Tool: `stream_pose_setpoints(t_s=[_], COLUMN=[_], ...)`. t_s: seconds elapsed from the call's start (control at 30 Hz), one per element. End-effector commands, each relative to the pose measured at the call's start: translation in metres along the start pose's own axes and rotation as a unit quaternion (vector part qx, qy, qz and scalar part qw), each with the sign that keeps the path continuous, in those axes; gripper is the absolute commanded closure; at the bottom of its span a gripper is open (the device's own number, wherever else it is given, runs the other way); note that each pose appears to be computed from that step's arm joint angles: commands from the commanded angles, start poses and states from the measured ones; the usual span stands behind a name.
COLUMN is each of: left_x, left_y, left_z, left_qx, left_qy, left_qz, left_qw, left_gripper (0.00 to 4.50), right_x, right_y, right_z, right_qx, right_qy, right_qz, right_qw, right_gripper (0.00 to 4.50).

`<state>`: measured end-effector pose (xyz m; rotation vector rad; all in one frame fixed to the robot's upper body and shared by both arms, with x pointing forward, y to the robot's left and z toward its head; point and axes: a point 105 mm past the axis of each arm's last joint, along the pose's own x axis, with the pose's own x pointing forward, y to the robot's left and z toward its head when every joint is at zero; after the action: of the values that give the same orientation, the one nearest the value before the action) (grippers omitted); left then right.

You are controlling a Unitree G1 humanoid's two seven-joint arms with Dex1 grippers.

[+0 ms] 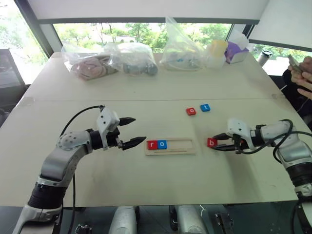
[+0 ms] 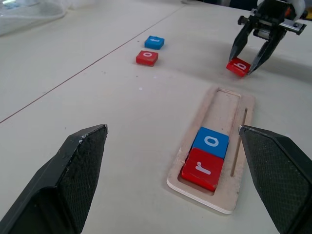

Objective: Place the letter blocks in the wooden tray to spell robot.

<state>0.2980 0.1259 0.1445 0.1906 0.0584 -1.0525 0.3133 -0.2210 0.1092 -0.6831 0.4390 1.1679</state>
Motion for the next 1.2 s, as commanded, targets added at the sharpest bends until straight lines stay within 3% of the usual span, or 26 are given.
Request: stream_pose_setpoints(t_s=[0.03,0.23,0.47,1.2], left_x=[-0.005,-0.004,-0.005,-0.003], left_y=[0.002,-0.002,-0.003,-0.007], left_z=[0.008,0.009,0.011,0.014], left_qx=[0.02,0.024,0.024,0.02], left_qy=[-0.008,-0.01,-0.011,-0.013], left_qz=[0.004,-0.008,-0.003,0.005], left_qw=[1.0,1.0,1.0,1.0], left_gripper=[0.0,0.0,0.0,0.0], right_x=[0.005,0.04,0.068,0.084], right_y=[0.001,0.025,0.031,0.023], right_z=[0.05,0.087,0.091,0.087], right_qx=[-0.054,-0.071,-0.074,-0.079], right_qy=[-0.046,-0.069,-0.057,-0.045], right_qz=[0.017,0.074,0.082,0.071], right_qw=[0.997,0.992,0.992,0.993], right_gripper=[3.38,3.38,3.38,3.38])
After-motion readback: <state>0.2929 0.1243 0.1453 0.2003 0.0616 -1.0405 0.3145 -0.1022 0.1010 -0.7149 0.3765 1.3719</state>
